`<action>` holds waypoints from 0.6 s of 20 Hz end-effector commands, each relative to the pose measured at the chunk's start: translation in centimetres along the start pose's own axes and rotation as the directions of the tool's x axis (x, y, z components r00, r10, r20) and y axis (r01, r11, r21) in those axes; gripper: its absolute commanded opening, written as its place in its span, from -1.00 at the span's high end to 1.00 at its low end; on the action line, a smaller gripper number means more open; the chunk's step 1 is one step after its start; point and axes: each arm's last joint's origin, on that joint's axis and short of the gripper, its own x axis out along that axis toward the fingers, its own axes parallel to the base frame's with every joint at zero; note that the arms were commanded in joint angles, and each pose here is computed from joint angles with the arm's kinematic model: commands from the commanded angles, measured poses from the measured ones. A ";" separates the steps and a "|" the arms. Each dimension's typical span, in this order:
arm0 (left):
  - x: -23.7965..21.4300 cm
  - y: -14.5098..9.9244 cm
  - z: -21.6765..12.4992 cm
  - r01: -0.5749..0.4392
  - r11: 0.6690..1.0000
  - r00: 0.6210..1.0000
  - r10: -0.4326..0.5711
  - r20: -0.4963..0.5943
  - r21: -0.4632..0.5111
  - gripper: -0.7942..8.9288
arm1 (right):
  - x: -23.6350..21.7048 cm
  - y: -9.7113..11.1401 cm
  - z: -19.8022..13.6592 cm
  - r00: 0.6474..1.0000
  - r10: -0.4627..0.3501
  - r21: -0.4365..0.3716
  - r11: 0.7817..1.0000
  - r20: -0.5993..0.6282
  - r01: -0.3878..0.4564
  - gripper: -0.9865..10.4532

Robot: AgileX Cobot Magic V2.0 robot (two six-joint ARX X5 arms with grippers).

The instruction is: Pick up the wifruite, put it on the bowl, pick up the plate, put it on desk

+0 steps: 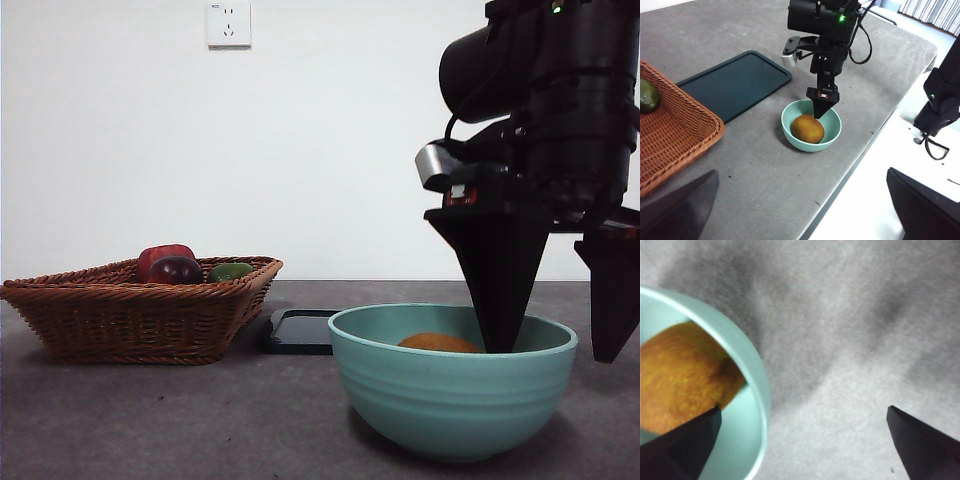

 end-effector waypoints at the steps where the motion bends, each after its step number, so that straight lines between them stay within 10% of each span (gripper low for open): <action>1: -0.1 -0.1 0.2 0.014 1.000 1.000 -0.014 0.014 0.016 -0.51 | 0.7 0.3 0.7 1.000 -0.003 -0.009 1.000 -0.013 0.002 -0.18; 12: -0.1 -0.1 0.2 0.013 1.000 1.000 -0.014 0.014 0.027 -0.51 | 1.0 0.9 1.3 0.999 0.019 -0.005 1.000 0.041 -0.019 0.82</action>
